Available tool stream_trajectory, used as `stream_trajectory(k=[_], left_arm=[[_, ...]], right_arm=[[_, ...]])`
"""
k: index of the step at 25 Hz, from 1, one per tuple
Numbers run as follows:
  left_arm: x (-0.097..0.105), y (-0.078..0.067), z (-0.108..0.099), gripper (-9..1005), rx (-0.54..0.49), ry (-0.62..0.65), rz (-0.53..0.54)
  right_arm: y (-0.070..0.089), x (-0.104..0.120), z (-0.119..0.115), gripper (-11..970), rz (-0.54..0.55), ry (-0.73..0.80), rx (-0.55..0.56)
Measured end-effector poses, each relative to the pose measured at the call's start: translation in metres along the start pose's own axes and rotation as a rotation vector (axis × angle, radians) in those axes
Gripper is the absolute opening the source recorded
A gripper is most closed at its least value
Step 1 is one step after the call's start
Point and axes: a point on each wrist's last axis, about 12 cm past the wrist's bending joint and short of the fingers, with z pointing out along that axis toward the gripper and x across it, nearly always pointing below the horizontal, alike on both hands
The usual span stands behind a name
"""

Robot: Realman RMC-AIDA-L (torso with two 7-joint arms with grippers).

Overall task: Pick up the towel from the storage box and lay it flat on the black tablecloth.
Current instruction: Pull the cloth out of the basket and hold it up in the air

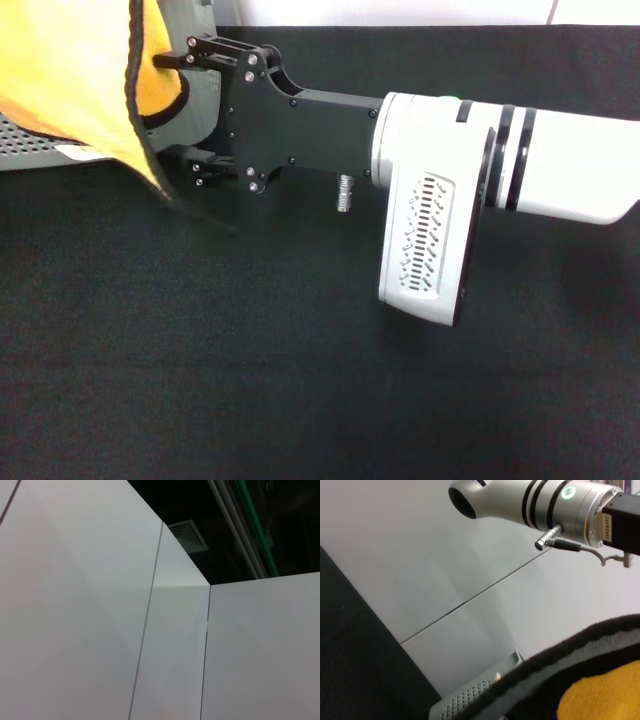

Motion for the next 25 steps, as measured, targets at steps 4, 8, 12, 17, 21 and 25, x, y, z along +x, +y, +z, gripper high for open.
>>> stream_trajectory(k=[4,8,12,17,21,25], left_arm=[[0.001,0.001,0.000,22,-0.001,0.000,0.003],[0.001,0.001,0.000,23,-0.002,0.007,0.001],[0.002,0.001,0.000,23,-0.002,0.012,-0.001],[0.004,0.001,-0.001,23,-0.005,0.011,-0.007],[0.003,0.001,-0.004,23,-0.014,0.010,-0.007],[0.003,0.001,-0.006,23,-0.019,0.010,-0.004]], right_arm=[[-0.004,-0.003,0.002,705,-0.007,-0.010,0.008],[-0.009,-0.006,0.005,698,-0.017,-0.022,0.013],[-0.012,-0.009,0.007,691,-0.021,-0.033,0.021],[-0.013,-0.012,0.005,619,-0.018,-0.043,0.034],[-0.010,-0.017,0.001,599,-0.014,-0.055,0.044],[-0.007,-0.024,-0.004,597,-0.022,-0.067,0.053]])
